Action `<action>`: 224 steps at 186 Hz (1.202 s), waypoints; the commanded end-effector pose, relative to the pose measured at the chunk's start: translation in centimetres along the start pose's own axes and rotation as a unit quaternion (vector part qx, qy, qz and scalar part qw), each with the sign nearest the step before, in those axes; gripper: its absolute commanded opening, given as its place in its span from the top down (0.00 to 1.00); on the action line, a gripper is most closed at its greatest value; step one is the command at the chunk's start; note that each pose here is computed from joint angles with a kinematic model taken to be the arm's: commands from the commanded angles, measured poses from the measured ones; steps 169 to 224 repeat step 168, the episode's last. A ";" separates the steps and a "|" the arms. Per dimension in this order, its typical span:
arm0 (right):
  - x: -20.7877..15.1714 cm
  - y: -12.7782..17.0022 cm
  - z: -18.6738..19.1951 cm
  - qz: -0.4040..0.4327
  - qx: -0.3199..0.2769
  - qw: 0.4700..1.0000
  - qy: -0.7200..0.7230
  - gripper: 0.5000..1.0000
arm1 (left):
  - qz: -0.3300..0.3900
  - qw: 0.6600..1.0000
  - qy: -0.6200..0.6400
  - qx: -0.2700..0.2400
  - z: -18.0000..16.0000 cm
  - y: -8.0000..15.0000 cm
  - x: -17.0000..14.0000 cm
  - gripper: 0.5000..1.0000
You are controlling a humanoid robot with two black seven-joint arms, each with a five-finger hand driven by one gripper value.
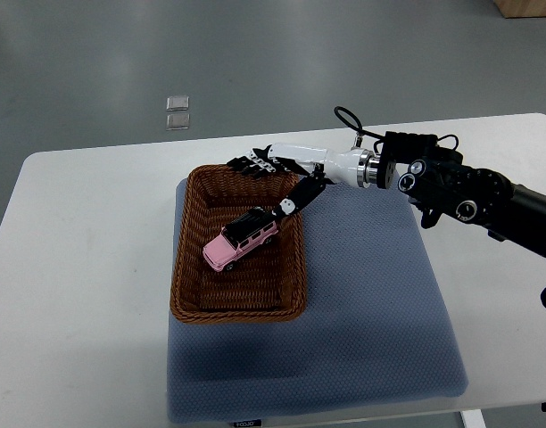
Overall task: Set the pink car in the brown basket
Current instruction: 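Carry the car over the wicker basket and release it inside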
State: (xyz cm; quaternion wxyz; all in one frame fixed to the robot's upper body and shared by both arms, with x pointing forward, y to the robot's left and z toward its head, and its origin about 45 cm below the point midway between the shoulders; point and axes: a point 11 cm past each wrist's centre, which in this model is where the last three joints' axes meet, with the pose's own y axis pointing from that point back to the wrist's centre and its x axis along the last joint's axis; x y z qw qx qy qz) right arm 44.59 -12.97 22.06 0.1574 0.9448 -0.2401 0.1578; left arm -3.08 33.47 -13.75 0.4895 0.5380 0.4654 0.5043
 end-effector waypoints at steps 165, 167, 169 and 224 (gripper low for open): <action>5.7 9.0 9.1 0.249 0.027 0.801 -0.544 0.17 | 0.000 1.000 -0.001 0.000 0.0 0.0 0.0 0.00; 5.7 9.1 9.2 0.250 0.027 0.801 -0.544 0.17 | 0.000 1.000 0.000 0.000 0.0 0.0 0.0 0.00; 5.7 9.1 9.2 0.250 0.027 0.801 -0.544 0.17 | 0.000 1.000 0.000 0.000 0.0 0.0 0.0 0.00; 5.7 9.1 9.2 0.250 0.027 0.801 -0.544 0.17 | 0.000 1.000 0.000 0.000 0.0 0.0 0.0 0.00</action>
